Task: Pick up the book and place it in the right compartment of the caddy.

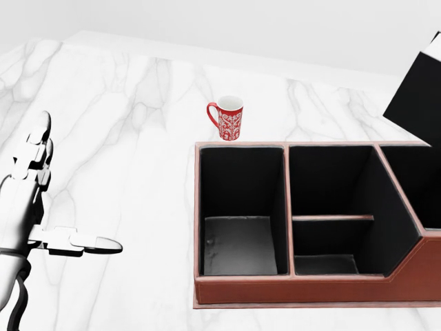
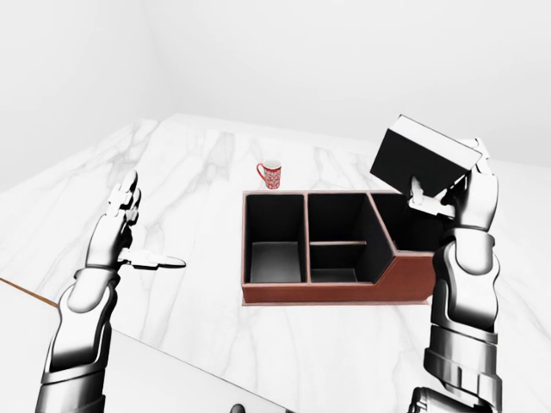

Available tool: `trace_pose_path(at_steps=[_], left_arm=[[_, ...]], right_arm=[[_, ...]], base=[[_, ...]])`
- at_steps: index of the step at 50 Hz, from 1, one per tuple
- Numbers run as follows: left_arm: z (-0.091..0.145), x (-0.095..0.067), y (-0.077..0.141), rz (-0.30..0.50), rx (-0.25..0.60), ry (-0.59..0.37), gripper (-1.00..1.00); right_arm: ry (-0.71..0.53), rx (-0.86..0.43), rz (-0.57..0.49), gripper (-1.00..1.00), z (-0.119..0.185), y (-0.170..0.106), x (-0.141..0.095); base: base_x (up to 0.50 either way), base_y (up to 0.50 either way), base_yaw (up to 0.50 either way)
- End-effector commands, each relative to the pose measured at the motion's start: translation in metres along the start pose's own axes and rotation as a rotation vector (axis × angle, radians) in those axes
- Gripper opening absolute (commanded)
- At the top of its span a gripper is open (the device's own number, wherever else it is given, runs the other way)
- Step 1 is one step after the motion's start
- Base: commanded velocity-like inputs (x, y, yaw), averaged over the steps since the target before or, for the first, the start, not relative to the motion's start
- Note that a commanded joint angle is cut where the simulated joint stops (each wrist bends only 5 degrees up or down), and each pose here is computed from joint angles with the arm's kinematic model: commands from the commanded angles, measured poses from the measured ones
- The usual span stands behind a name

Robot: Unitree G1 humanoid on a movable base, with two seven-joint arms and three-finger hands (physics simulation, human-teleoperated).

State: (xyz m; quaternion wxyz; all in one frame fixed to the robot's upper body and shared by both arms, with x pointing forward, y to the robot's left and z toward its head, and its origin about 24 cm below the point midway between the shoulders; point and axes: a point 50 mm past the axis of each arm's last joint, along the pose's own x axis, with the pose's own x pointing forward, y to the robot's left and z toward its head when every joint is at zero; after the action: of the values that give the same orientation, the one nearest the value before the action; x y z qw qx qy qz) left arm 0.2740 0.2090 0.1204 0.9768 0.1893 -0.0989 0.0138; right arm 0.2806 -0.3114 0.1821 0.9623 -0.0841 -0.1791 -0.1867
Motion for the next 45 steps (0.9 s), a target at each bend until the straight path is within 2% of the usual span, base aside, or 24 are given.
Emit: trace_pose_path(at_steps=[1, 3, 7, 18, 33, 45], left_arm=[[0.002, 0.0, -0.001, -0.013, -0.004, -0.011, 1.0], [-0.004, 0.0, -0.002, -0.014, -0.01, 0.016, 1.0], [0.004, -0.001, 0.0, -0.013, -0.002, -0.018, 1.0], [-0.004, 0.001, -0.001, -0.014, -0.006, 0.017, 1.0], [0.003, 0.001, -0.001, -0.011, 0.005, -0.012, 1.0], [-0.003, 0.002, 0.0, -0.008, 0.004, 0.012, 1.0]], right_arm=[[-0.008, 0.008, -0.042, -1.0, 0.003, -0.01, -0.001], [-0.004, 0.008, -0.044, -1.0, 0.002, -0.011, -0.002], [-0.005, 0.005, -0.047, -1.0, 0.002, -0.012, -0.002], [0.001, 0.007, -0.061, -1.0, 0.001, -0.019, -0.004], [0.049, 0.001, -0.061, -1.0, -0.011, -0.02, -0.009], [0.064, -0.003, -0.063, -1.0, -0.015, -0.021, -0.012]], base=[[0.0, 0.0, 0.0], [0.0, 0.0, 0.0], [0.0, 0.0, 0.0], [0.0, 0.0, 0.0], [0.0, 0.0, 0.0], [0.0, 0.0, 0.0]])
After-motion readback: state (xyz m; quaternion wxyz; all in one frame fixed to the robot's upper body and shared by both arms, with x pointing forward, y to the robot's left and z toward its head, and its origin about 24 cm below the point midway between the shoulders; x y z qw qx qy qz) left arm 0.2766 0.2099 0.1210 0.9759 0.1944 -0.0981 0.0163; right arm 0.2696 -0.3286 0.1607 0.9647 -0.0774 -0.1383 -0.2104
